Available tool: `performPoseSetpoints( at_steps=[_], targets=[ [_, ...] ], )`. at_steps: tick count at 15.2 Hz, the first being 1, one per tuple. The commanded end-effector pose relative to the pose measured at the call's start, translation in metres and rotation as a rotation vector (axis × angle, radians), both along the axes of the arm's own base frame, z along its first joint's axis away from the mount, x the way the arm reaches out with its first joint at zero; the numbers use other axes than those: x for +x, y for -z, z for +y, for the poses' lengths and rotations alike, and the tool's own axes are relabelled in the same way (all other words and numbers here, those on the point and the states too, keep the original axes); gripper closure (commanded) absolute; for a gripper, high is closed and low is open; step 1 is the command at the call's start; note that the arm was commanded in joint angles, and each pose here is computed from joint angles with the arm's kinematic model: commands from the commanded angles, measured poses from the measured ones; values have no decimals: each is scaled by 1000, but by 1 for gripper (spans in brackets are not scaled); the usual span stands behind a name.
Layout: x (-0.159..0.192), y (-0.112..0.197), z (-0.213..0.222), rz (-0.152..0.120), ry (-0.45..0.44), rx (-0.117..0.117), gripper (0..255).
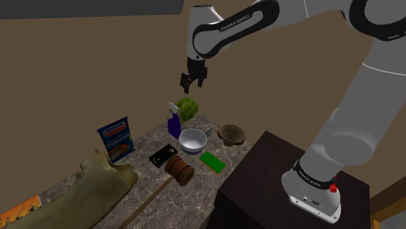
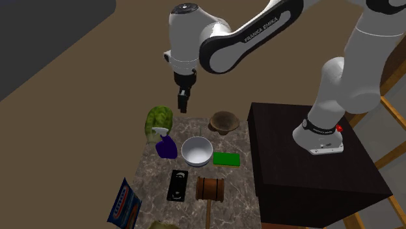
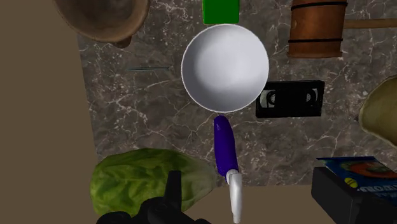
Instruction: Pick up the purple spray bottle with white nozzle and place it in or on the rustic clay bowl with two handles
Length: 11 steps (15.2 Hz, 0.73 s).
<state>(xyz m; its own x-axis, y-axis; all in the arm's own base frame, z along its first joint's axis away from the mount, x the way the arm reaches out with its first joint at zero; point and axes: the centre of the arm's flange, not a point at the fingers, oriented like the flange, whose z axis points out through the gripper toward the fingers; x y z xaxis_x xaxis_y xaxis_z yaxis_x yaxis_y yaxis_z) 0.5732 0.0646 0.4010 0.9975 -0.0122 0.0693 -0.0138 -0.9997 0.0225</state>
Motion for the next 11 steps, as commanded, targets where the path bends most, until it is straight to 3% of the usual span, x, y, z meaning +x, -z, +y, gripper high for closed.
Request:
performPoseSetpoints(
  at_steps=[1, 11],
  targets=[
    [21, 20, 5, 7, 1, 2, 0],
    [114, 118, 18, 45, 2, 9, 0]
  ],
)
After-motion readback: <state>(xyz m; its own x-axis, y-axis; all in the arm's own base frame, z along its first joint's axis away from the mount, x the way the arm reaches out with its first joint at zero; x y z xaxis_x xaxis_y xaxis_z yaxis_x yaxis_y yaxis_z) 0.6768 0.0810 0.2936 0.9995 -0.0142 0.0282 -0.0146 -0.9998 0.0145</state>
